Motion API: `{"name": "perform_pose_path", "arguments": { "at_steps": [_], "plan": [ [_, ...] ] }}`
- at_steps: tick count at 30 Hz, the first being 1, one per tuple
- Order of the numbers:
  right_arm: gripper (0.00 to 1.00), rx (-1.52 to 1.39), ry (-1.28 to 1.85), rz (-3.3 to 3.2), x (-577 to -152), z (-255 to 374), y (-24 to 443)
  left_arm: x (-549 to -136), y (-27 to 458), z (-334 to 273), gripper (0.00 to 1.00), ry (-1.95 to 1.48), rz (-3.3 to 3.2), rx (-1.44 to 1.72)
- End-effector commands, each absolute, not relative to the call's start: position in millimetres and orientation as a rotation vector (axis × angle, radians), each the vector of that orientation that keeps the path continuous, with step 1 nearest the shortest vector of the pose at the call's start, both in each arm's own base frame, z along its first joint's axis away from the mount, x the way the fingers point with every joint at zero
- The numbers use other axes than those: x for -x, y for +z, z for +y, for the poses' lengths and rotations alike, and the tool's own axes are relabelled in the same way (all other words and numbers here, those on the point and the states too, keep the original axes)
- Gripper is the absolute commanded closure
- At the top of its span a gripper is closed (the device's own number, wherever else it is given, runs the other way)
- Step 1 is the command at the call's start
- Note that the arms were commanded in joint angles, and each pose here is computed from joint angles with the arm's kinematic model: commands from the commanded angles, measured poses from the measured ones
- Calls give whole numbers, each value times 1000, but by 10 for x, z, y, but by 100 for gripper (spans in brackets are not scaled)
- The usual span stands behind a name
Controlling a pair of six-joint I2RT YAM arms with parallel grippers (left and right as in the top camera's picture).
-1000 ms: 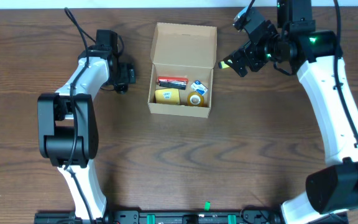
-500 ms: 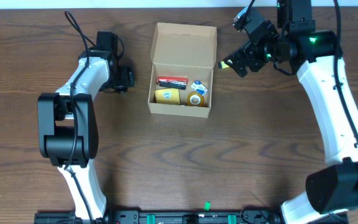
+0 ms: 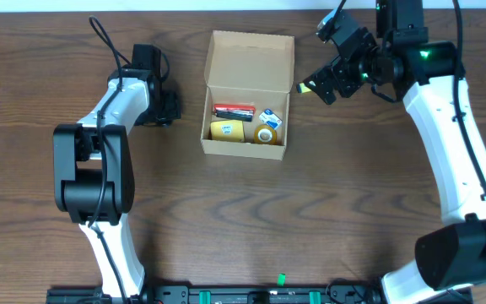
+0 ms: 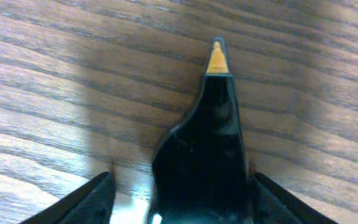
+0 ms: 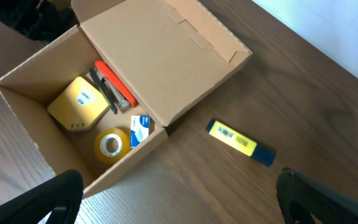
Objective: Pack container
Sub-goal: 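Lower the left gripper and grasp the black tape dispenser, then carry the tape dispenser right and lower it into the box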
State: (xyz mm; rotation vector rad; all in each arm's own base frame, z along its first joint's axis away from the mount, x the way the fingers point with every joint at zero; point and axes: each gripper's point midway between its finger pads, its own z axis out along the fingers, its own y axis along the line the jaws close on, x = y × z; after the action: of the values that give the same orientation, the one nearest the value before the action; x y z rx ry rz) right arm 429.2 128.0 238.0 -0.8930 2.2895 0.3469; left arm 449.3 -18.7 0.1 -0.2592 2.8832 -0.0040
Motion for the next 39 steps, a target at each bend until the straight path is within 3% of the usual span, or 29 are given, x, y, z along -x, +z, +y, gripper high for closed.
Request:
{"name": "perform_pose_path", "arguments": {
  "at_steps": [1, 12, 16, 18, 27, 39],
  "plan": [
    [1, 872, 346, 2270, -4294, 1270, 2500, -4511, -34, -189, 37, -8, 2889, 264],
    [1, 871, 343, 2271, -4295, 1266, 2498, -4526, -30, -181, 61, -2, 2882, 262],
    [1, 871, 341, 2271, -4296, 1264, 2498, -4525, -30, -173, 78, 7, 2883, 249],
    [1, 866, 322, 2278, -4306, 1239, 2489, -4529, -15, -174, 94, 5, 2880, 249],
    [1, 824, 127, 2336, -4380, 982, 2419, -4676, 505, -200, 94, -1, 2800, 141],
    [1, 977, 294, 2262, -3971, 1137, 2656, -4576, 1657, -940, 94, 100, 2514, -743]
  ]
}}
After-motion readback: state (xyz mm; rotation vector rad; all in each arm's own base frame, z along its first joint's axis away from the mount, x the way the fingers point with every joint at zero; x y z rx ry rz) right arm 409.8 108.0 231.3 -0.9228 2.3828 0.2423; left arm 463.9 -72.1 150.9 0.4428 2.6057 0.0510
